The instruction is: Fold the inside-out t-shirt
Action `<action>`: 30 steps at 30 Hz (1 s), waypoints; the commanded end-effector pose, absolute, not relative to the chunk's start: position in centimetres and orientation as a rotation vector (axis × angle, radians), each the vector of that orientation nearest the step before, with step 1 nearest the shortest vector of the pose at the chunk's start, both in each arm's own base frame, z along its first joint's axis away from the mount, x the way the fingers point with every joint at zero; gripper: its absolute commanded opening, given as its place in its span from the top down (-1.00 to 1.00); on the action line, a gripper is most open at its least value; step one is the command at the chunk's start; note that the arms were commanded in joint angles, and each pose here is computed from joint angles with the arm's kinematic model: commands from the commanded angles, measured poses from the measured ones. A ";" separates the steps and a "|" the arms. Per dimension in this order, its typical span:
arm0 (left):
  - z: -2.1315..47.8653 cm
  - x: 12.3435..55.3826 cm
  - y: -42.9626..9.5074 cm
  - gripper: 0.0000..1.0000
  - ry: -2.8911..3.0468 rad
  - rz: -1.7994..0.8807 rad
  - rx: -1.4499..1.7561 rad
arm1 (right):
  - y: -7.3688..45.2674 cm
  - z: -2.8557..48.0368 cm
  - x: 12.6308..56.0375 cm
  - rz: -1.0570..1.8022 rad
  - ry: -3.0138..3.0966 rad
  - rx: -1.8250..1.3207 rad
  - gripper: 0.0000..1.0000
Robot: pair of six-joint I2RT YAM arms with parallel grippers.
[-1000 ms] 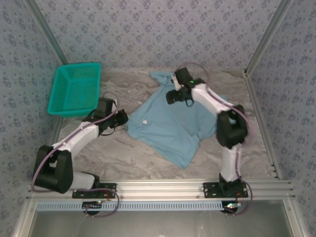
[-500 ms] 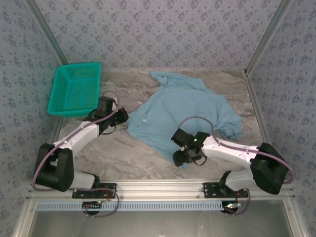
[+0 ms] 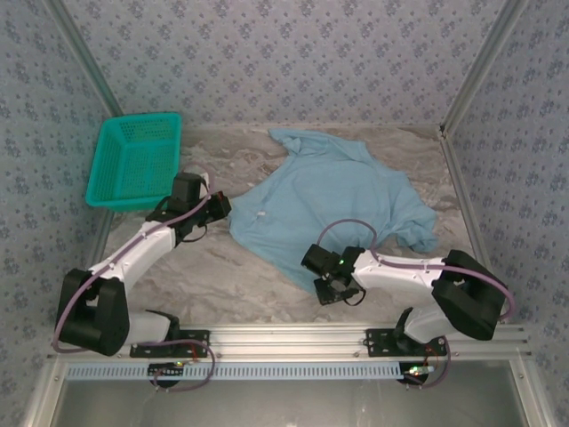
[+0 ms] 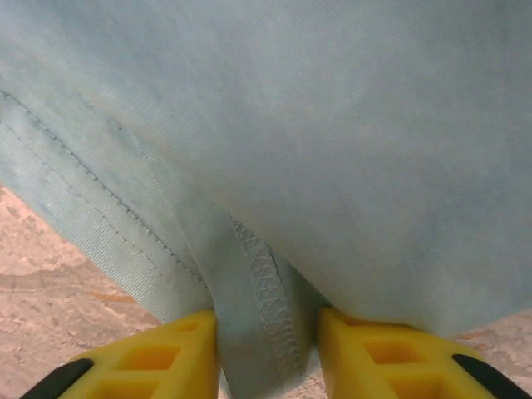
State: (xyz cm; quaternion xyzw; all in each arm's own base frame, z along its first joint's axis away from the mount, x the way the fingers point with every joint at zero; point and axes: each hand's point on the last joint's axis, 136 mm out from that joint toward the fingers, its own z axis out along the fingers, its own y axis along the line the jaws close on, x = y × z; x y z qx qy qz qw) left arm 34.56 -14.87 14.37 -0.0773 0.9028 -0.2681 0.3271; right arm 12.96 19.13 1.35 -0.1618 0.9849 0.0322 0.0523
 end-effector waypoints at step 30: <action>51.5 28.8 -8.4 1.00 1.499 -0.485 -0.169 | 9.9 56.2 25.1 -0.012 1.510 -0.228 1.00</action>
